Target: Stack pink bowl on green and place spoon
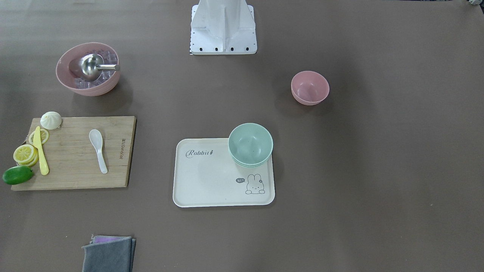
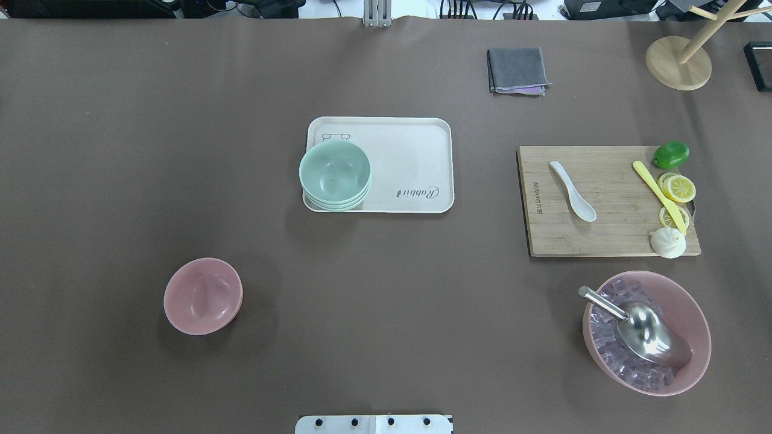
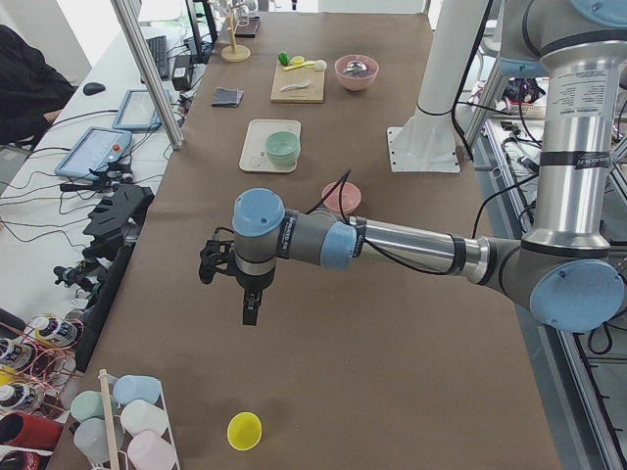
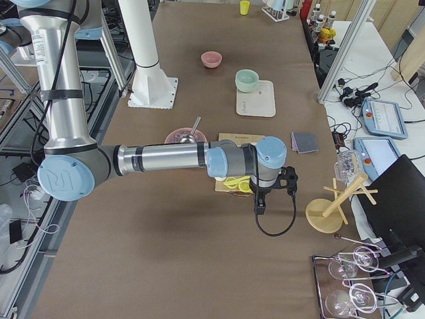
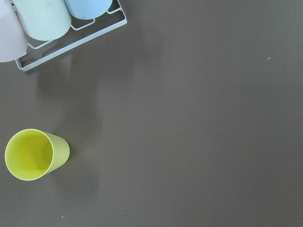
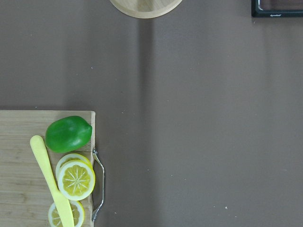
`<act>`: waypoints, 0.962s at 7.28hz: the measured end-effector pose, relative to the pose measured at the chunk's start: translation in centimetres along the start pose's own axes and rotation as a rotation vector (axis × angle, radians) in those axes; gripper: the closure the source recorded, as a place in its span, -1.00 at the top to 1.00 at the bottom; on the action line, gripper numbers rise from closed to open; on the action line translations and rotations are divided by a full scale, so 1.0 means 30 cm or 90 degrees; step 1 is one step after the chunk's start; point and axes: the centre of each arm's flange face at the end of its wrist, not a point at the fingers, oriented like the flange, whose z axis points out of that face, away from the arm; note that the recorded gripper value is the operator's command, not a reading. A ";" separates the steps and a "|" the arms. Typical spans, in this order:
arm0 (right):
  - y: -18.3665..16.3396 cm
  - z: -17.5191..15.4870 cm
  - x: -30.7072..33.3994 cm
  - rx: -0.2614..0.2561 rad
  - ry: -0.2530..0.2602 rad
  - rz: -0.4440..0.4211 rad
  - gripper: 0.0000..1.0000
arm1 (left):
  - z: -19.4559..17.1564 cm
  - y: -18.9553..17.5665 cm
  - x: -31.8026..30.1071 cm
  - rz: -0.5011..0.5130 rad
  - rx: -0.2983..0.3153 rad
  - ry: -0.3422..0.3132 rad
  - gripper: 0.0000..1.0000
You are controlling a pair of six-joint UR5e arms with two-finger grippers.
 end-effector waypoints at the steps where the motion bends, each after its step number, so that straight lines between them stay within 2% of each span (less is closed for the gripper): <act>1: 0.001 -0.002 -0.002 0.001 -0.001 -0.001 1.00 | -0.043 -0.027 0.106 0.016 0.019 0.010 0.96; 2: 0.002 -0.002 -0.003 0.001 -0.001 -0.001 1.00 | -0.085 -0.053 0.229 0.019 0.036 0.025 0.96; 3: 0.005 -0.001 -0.002 -0.001 -0.003 0.000 1.00 | -0.129 -0.090 0.363 -0.004 0.047 0.061 0.96; 4: 0.008 0.001 -0.001 -0.002 -0.006 0.001 1.00 | -0.138 -0.109 0.530 -0.044 0.036 0.115 0.96; 5: 0.009 0.003 -0.001 -0.003 -0.009 0.002 1.00 | -0.105 -0.083 0.733 -0.080 0.011 0.156 0.94; 6: 0.009 0.004 0.000 -0.003 -0.009 0.002 1.00 | -0.036 -0.017 0.933 -0.110 -0.020 0.177 0.93; 7: 0.010 0.008 0.006 -0.004 -0.006 0.003 1.00 | 0.063 0.091 1.130 -0.128 -0.051 0.176 0.93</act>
